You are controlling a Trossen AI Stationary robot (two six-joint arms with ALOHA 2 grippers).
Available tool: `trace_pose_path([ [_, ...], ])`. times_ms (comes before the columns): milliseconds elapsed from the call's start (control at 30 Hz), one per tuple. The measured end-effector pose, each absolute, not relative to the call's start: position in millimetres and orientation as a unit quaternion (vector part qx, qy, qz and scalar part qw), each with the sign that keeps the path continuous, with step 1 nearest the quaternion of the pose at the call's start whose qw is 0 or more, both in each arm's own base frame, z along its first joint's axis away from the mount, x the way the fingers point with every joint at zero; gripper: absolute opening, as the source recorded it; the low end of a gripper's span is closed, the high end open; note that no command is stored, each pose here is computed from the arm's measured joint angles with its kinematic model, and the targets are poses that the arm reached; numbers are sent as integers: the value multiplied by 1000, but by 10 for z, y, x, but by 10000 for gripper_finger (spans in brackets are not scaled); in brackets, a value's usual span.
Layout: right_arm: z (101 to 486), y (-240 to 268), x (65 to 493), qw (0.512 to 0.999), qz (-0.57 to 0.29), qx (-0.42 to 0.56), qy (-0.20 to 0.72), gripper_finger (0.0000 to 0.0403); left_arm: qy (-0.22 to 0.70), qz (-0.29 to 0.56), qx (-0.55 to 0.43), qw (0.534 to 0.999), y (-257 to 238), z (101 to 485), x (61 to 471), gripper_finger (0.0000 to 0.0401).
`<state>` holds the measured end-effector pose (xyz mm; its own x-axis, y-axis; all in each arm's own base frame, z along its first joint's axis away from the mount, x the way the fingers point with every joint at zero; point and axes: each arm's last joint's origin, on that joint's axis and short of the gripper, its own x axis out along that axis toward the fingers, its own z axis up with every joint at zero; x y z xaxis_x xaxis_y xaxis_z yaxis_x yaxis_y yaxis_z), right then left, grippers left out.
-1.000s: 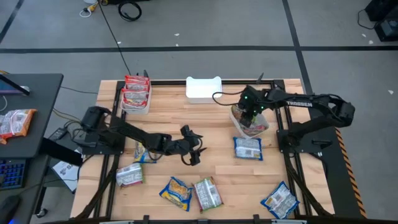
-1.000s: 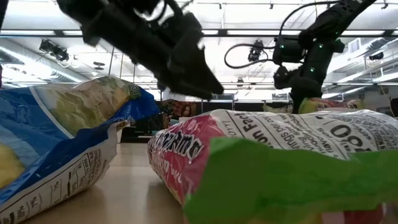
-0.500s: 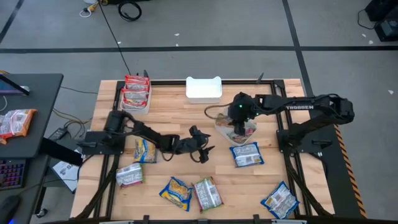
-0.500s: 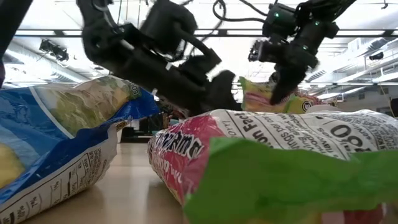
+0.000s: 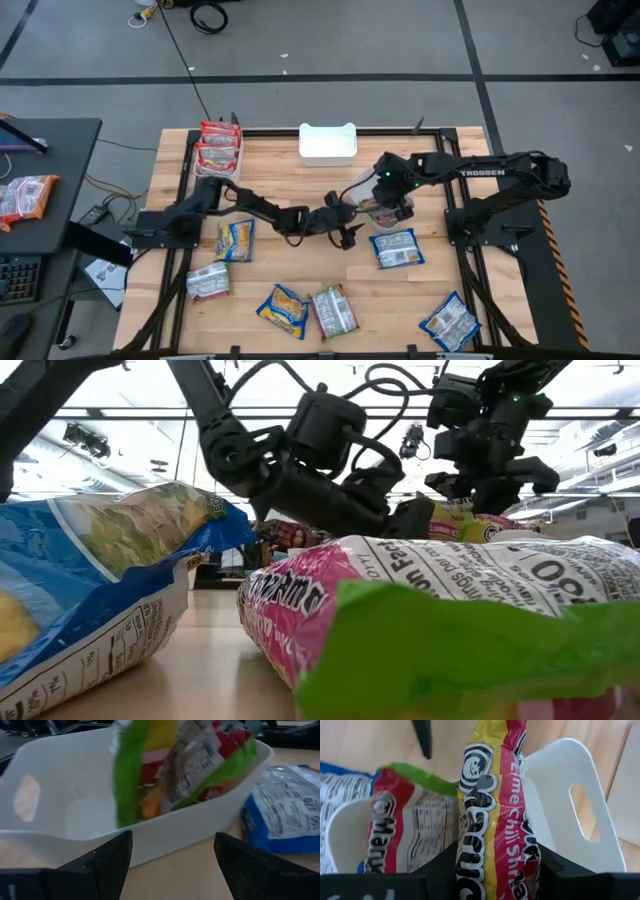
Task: Sort Maruchan noodles
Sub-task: Put the green noodle pack into the right white bin
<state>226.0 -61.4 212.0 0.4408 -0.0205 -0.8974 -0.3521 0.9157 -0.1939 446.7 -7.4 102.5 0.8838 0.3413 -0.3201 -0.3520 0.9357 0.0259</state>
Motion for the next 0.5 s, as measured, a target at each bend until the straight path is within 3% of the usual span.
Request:
trace_pose_path([
  [200,2087,-575,2185,815,133,-149,545,147,158,197,0,967,247,1046,4474,286],
  [500,2106,-535,2229,841,170,-94,505,147,162,176,26,971,387,1069,4490,286],
])
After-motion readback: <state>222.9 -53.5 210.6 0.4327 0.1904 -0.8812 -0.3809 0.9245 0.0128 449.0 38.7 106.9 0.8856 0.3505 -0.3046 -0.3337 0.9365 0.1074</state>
